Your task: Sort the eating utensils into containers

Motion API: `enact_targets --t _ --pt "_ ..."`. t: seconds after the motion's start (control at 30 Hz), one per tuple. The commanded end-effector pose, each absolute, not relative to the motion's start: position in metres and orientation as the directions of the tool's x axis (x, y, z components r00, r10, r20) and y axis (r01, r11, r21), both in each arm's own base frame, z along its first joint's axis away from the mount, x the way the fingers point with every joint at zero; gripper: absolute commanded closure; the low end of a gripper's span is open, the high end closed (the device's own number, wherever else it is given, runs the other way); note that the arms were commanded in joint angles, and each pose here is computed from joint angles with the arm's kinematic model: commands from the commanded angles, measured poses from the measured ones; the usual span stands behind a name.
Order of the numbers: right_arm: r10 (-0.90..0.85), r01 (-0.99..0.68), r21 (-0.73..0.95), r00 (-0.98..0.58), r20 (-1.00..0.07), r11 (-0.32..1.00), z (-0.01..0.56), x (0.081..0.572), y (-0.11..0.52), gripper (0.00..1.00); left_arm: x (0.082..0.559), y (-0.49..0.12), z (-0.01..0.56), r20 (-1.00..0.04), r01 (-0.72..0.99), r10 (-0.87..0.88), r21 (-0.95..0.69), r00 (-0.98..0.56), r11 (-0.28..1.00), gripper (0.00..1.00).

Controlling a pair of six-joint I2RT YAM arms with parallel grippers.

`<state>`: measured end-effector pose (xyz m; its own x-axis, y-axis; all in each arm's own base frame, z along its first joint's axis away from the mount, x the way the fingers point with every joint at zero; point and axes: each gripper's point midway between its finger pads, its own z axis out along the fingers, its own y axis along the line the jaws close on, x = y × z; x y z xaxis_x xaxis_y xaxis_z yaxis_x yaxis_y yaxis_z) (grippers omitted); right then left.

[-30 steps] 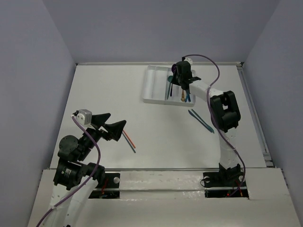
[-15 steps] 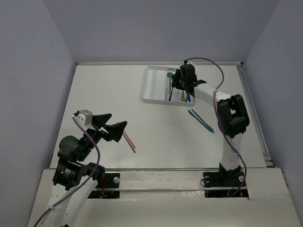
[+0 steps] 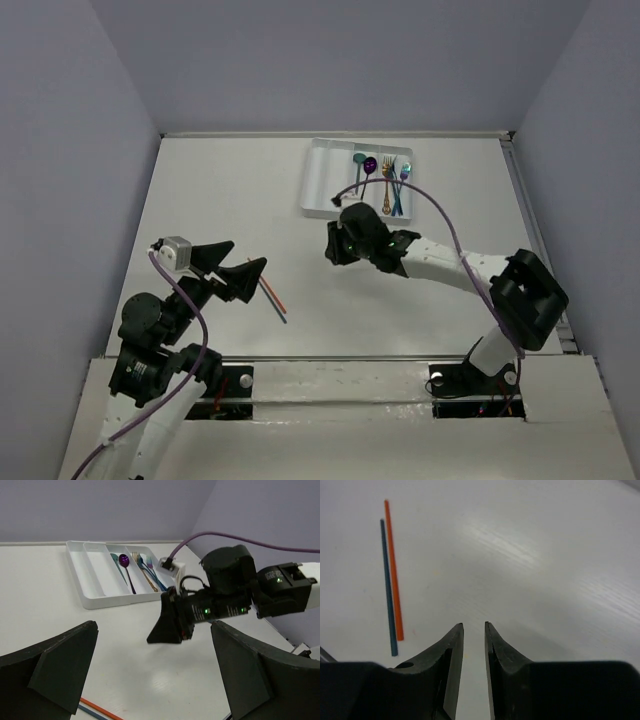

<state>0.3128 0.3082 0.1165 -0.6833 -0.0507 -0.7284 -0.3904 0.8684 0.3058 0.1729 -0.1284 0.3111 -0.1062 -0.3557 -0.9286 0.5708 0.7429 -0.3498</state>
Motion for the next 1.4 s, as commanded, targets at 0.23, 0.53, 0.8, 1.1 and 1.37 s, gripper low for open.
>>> enact_targets --t 0.23,0.53,0.8,1.1,1.37 --pt "-0.337 -0.623 0.155 -0.595 -0.730 0.767 0.093 0.246 0.434 0.68 0.167 -0.082 0.337 -0.887 0.419 -0.457 -0.392 0.062 0.819 0.01" --pt "-0.425 -0.665 0.106 -0.582 -0.693 0.739 0.057 0.228 0.465 0.59 0.168 -0.089 0.335 -0.894 0.446 -0.445 -0.379 0.048 0.811 0.01" --pt "-0.436 -0.662 0.082 -0.576 -0.692 0.745 0.049 0.228 0.474 0.59 0.167 -0.089 0.336 -0.893 0.447 -0.446 -0.379 0.051 0.810 0.01" --pt "-0.463 -0.630 0.010 -0.582 -0.669 0.777 0.032 0.227 0.468 0.70 0.167 -0.092 0.336 -0.895 0.461 -0.443 -0.374 0.047 0.805 0.01" --pt "-0.479 -0.565 -0.092 -0.590 -0.649 0.820 0.021 0.241 0.454 0.91 0.166 -0.092 0.336 -0.895 0.464 -0.443 -0.373 0.047 0.803 0.01"
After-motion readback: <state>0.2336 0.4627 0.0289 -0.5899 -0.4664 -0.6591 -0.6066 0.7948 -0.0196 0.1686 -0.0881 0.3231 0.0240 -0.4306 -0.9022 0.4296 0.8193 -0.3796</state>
